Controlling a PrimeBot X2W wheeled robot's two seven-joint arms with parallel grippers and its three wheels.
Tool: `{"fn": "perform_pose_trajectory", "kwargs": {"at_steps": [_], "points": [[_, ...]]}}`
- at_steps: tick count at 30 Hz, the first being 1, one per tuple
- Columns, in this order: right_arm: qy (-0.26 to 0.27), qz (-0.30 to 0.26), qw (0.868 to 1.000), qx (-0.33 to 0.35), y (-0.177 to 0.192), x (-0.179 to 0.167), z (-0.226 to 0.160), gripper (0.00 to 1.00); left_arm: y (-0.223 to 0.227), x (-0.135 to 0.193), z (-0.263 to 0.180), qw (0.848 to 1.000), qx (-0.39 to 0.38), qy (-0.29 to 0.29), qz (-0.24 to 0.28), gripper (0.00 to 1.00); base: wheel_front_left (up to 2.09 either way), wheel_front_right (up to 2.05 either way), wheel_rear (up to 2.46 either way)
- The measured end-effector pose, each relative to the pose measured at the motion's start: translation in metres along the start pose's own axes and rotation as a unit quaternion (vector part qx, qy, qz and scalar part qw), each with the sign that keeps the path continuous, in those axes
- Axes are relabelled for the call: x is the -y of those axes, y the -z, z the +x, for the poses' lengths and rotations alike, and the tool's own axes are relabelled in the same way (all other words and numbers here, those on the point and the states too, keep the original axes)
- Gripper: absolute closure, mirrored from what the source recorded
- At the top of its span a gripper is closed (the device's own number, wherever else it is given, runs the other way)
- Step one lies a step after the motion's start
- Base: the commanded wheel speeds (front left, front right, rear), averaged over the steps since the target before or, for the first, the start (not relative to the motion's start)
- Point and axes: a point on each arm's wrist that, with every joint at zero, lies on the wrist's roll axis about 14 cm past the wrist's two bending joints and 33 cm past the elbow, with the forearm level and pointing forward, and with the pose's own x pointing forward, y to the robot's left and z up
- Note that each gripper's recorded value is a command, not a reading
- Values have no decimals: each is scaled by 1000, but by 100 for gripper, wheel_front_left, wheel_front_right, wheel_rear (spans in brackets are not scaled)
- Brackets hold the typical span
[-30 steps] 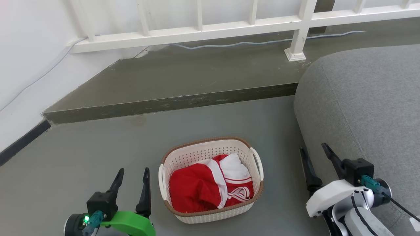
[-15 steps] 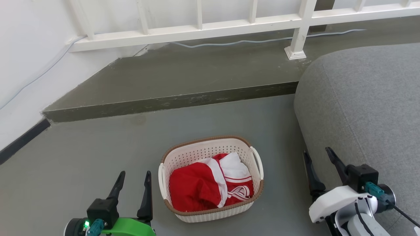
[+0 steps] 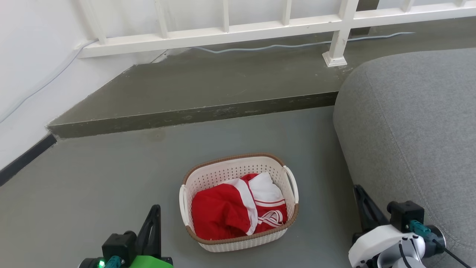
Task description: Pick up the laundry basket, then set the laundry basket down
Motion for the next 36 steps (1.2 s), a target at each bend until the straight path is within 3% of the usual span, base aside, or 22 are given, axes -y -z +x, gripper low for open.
{"fn": "perform_pose_trajectory", "kwargs": {"at_steps": [14, 36], "points": [[17, 86, 996, -2, -3, 6, 2, 100, -2, -4, 0, 997, -3, -12, -78, 100, 0, 0, 0], [58, 240, 969, -20, -1, 28, 5, 100, 4, -30, 1, 975, -26, -55, -215, 100, 0, 0, 0]]}}
